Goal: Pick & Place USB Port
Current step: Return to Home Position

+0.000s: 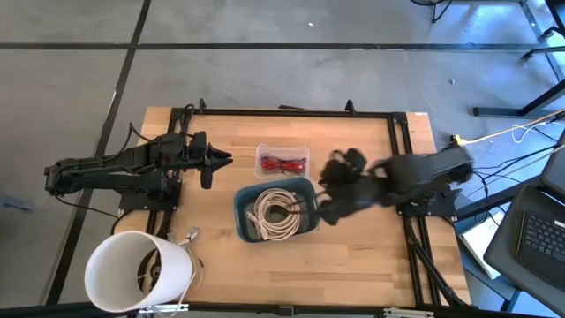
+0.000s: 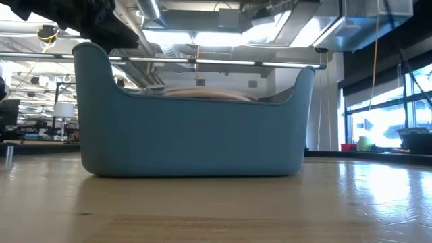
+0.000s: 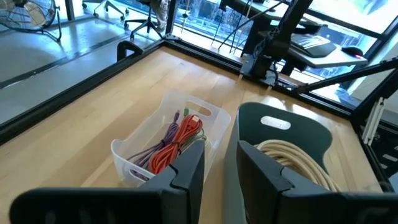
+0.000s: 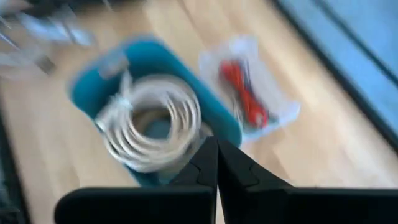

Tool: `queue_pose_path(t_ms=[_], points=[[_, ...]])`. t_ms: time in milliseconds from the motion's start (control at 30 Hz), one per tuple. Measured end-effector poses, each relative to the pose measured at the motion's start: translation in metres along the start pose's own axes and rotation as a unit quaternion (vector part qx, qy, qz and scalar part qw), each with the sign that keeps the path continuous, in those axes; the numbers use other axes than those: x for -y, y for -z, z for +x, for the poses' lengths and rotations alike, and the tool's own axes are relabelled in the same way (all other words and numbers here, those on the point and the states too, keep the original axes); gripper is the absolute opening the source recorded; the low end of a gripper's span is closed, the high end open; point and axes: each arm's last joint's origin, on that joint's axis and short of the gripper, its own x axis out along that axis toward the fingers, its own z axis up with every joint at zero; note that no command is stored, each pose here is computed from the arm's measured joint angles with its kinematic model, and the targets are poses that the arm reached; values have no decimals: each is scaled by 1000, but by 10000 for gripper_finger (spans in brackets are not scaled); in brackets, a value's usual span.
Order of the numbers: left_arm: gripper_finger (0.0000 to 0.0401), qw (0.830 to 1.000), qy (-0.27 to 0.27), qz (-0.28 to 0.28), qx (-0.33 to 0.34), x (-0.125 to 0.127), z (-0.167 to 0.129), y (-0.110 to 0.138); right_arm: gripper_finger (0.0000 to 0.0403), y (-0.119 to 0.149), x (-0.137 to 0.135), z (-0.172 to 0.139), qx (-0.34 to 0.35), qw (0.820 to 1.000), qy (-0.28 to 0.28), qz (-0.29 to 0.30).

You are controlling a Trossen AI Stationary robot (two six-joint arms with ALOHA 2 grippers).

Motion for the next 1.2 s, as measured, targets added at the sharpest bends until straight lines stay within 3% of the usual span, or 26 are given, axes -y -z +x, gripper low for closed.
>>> queue_pose_path(t_ms=[100,233,600,733,933,1200], points=[[86,1000,0,0,-1,0,0,0,0,4,6,-37,68,997,-32,10],[86,1000,0,0,-2,0,0,0,0,8,9,-57,105,993,-54,16],[86,1000,-1,0,-2,0,0,0,0,10,4,-62,96,989,-96,-57],[86,1000,-1,0,-2,0,0,0,0,3,-2,-63,111,980,-146,-82],[86,1000,-1,0,-2,0,0,0,0,-22,11,-49,137,965,-163,-152],[86,1000,-1,0,-2,0,0,0,0,-43,48,5,70,971,-167,-154]])
